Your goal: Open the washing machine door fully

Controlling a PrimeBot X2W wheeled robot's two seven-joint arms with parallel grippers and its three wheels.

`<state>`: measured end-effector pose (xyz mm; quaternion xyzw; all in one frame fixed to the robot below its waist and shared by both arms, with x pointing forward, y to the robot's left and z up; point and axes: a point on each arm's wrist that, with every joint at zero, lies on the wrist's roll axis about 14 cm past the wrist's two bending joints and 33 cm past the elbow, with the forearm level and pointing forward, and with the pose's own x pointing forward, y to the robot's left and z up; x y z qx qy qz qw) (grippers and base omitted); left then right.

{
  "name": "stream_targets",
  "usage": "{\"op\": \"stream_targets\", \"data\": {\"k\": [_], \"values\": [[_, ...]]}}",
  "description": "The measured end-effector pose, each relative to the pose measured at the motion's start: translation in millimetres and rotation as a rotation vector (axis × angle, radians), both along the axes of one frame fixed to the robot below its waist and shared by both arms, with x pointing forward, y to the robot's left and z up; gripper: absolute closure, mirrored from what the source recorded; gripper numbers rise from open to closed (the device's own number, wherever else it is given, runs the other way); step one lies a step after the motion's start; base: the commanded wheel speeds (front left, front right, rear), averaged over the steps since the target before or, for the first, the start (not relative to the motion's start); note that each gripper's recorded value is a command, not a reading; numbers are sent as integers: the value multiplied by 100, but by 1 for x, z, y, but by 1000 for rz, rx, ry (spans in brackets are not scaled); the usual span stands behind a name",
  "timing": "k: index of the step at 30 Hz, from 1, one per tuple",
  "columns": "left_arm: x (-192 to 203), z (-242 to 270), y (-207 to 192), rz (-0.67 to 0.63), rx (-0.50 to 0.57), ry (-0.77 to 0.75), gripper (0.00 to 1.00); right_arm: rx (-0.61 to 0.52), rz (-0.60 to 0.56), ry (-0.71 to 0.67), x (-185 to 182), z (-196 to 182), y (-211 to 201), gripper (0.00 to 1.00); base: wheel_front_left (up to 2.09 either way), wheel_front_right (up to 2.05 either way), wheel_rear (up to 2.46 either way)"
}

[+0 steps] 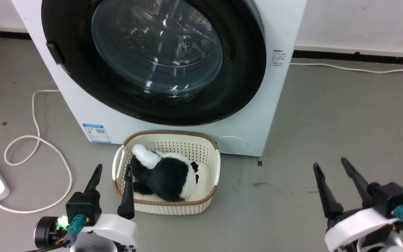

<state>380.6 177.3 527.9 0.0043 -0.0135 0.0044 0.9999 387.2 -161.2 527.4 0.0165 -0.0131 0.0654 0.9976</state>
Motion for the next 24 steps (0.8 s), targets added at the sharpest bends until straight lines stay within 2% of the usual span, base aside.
{"op": "stream_targets", "data": {"k": [9,15,16,17,18,24], "values": [[6,-2,4,15,-23,-6,0,89,14,-20,25,12,0,0,0,0,0],[8,-2,9,32,-33,-17,0,164,-20,-30,48,20,-13,0,0,0,0],[8,-2,9,32,-33,-17,0,164,-20,-30,48,20,-13,27,0,0,0],[9,-1,9,34,-37,-21,0,176,-22,-31,51,22,-13,71,0,0,0],[11,2,10,37,-39,-34,0,215,-26,-33,58,24,-14,100,0,0,0],[13,0,13,47,-44,-34,0,332,-28,-14,78,28,-14,100,0,0,0]]}}
